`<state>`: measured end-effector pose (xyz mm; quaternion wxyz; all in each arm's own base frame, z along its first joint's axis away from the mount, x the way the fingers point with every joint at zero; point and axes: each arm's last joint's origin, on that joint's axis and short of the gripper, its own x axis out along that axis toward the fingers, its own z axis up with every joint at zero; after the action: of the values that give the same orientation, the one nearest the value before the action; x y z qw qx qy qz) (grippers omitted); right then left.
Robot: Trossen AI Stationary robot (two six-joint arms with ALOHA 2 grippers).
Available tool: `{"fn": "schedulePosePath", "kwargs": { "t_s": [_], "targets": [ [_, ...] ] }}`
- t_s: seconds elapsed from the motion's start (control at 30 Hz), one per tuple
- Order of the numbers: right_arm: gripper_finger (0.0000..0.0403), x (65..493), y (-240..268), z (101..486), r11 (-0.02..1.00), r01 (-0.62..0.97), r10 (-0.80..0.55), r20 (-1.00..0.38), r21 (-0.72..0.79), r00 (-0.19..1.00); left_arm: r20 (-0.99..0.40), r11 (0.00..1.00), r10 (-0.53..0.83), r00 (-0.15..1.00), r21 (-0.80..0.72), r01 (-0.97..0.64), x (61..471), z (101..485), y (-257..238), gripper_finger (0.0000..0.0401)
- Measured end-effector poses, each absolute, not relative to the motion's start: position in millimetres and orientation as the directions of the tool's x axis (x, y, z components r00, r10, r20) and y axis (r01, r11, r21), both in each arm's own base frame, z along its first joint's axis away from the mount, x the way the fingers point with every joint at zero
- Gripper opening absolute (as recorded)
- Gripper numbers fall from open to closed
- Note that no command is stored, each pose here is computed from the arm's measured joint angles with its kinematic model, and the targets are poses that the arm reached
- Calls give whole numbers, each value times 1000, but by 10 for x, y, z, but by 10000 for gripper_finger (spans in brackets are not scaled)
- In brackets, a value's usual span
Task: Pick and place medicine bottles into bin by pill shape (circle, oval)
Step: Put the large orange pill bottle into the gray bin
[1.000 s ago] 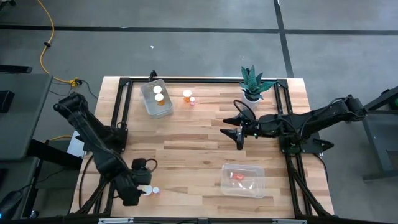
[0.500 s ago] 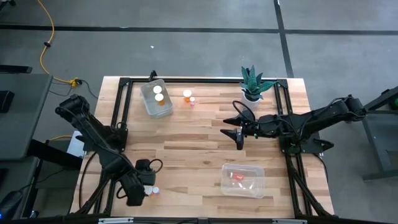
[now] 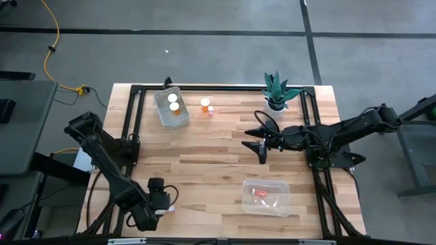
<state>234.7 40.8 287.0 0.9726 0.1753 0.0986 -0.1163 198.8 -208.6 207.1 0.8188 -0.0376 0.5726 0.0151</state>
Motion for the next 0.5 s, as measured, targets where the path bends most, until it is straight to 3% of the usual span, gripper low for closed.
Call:
{"fn": "schedulePosePath", "kwargs": {
  "t_s": [0.5],
  "targets": [
    [240,2342,405,2853,908,275,-201,-249,315,948,-968,998,15,249,1,-58,2047,1809,-2217,319]
  ]
}}
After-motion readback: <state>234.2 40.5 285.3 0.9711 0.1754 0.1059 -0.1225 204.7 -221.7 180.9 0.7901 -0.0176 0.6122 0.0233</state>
